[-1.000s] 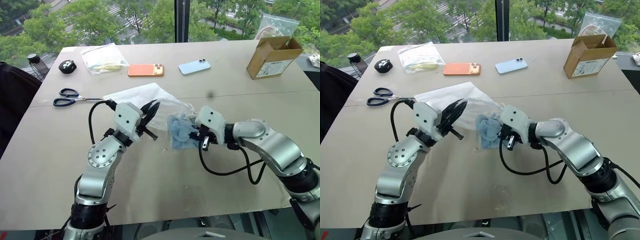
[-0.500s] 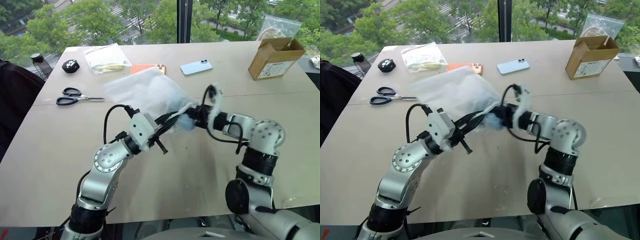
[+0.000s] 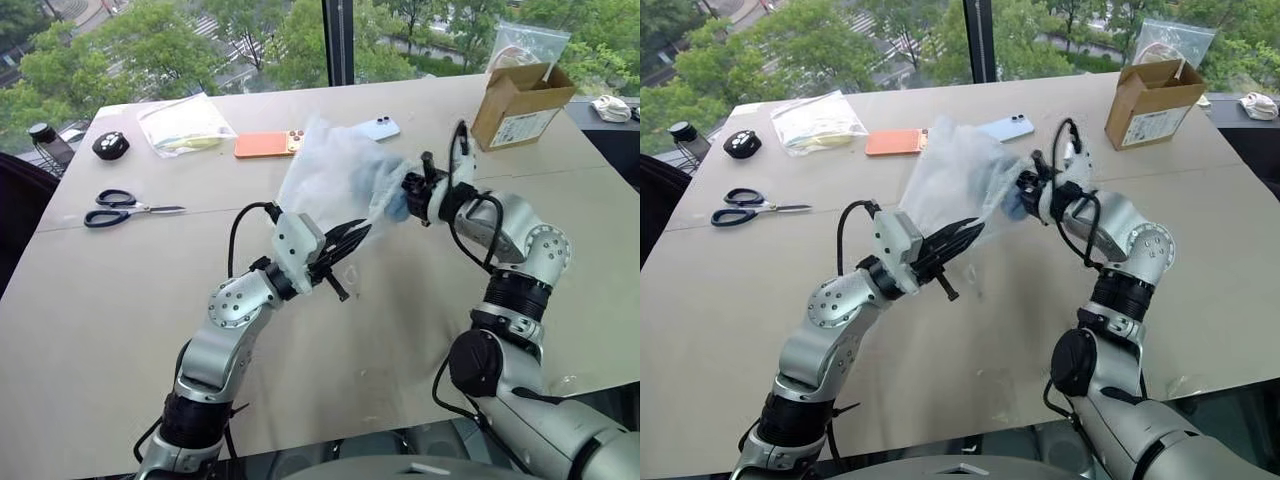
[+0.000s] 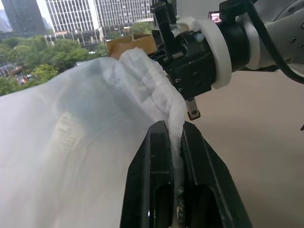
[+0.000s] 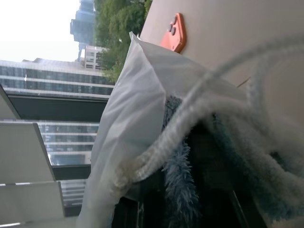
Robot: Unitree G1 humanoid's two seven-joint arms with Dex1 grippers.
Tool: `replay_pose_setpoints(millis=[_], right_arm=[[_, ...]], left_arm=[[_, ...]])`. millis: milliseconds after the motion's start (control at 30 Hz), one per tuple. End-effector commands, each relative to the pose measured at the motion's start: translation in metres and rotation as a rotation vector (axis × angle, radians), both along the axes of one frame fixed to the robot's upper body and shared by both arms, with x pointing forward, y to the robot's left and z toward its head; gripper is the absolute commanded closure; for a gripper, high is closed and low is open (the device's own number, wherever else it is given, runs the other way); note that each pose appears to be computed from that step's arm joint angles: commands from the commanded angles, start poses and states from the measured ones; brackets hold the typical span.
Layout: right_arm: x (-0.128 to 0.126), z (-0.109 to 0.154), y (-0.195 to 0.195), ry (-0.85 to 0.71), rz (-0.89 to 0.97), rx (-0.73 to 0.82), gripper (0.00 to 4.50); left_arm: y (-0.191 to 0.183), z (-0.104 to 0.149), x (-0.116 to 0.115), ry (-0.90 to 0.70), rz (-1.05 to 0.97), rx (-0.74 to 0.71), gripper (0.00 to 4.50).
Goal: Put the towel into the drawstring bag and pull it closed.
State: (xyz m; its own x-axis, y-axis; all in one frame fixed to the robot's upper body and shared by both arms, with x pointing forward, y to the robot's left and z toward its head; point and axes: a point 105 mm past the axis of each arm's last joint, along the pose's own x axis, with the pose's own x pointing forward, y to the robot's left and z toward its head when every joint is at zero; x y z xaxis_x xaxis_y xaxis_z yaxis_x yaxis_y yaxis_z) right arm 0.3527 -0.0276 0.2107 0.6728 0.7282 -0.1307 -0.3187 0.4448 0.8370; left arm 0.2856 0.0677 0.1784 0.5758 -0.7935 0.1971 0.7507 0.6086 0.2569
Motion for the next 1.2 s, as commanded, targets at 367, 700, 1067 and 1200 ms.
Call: replay_pose_setpoints(millis=[367,700,1067,1200], right_arm=[[-0.009,-0.031,-0.008,-0.717,0.072,-0.62,0.36],[-0.007,-0.046,-0.016,-0.599,0.052,-0.507,0.36],[-0.025,-0.029,-0.024,-0.906,0.172,-0.6,0.36],[-0.031,-0.026,-0.034,-0.919,0.202,-0.582,0.36]], left_arm=[[0.013,0.035,0.008,-0.051,0.026,-0.129,4.5],[0.021,0.032,0.006,-0.049,0.035,-0.092,4.5],[0.035,0.031,0.014,-0.029,0.105,-0.131,4.5],[0.037,0.028,0.015,-0.012,0.112,-0.144,4.5]])
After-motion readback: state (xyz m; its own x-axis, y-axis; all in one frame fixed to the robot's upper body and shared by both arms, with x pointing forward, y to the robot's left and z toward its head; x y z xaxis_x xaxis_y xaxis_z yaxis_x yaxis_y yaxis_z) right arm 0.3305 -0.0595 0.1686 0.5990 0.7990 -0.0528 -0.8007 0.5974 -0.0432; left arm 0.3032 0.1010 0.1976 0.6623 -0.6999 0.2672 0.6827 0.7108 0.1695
